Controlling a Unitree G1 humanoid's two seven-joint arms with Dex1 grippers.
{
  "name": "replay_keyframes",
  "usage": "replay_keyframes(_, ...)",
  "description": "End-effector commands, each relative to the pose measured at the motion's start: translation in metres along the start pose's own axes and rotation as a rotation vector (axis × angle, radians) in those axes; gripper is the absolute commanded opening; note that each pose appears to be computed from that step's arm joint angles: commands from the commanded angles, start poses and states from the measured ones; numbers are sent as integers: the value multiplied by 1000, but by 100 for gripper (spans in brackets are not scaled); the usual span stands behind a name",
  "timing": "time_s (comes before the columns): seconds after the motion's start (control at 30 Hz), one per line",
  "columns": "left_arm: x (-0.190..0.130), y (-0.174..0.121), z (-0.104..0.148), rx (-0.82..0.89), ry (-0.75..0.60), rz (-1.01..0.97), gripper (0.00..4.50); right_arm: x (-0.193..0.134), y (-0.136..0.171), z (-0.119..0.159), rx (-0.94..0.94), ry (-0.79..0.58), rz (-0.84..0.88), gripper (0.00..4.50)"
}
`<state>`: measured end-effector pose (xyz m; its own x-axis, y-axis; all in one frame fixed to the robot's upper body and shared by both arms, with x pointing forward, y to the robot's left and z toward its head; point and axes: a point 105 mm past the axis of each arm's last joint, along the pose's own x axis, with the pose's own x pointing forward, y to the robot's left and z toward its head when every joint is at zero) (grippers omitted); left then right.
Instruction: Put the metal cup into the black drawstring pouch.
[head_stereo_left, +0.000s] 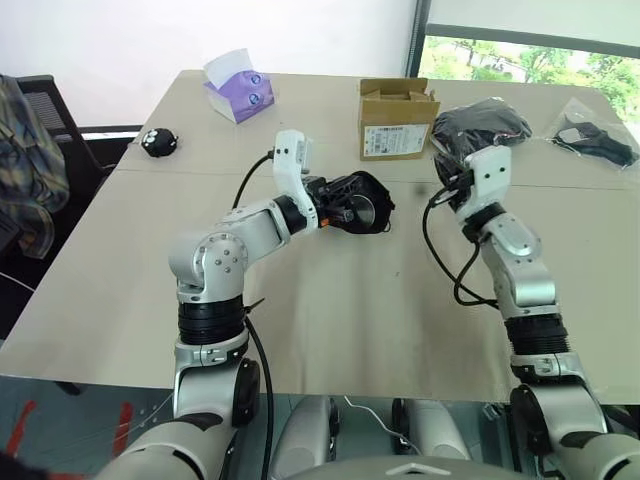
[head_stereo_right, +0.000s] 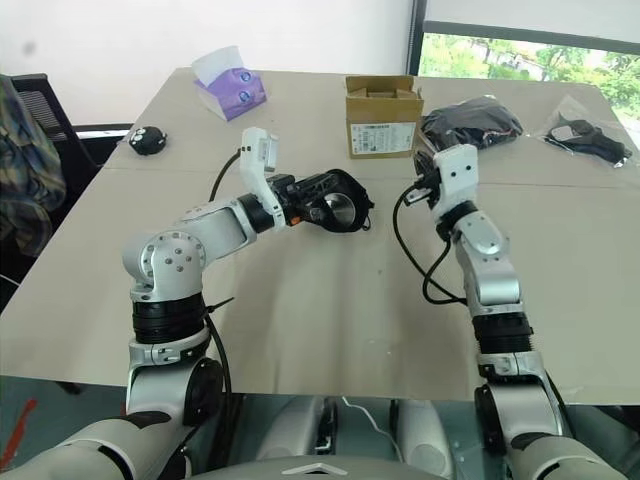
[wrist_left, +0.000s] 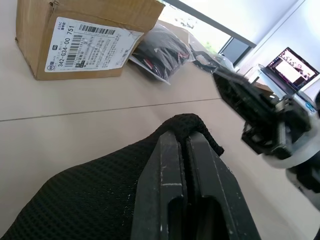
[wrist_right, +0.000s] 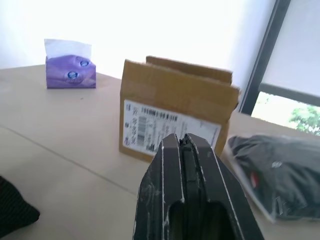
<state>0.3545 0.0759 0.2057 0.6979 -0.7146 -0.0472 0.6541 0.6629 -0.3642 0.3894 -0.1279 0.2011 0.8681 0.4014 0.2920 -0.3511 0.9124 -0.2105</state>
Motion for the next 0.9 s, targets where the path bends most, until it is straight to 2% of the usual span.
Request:
replay_keyframes(0.03,-1,-10,10,10,-52,-35,0,-3,1,14,-21,-24,52,3)
replay_keyframes(0.13,0,-14,15,-22,-69,-66,0,-19,22,-11,-49,93,208,3)
replay_keyframes(0.23,-1,-16,23,-72,-75,-113,0,-37,42,-34,-136,193,347,79)
replay_keyframes(0.3,-6,-15,27,-101,-54,-162,0,-43,51,-41,-155,222,391,178)
replay_keyframes(0.4,-12,-12,30,-148,-11,-234,0,-45,59,-42,-166,227,427,178)
replay_keyframes(0.57,-21,-12,35,-242,38,-377,0,-29,68,-31,-179,181,390,178)
replay_keyframes(0.9,-22,-1,30,-334,126,-449,0,-23,95,-28,-125,141,425,178)
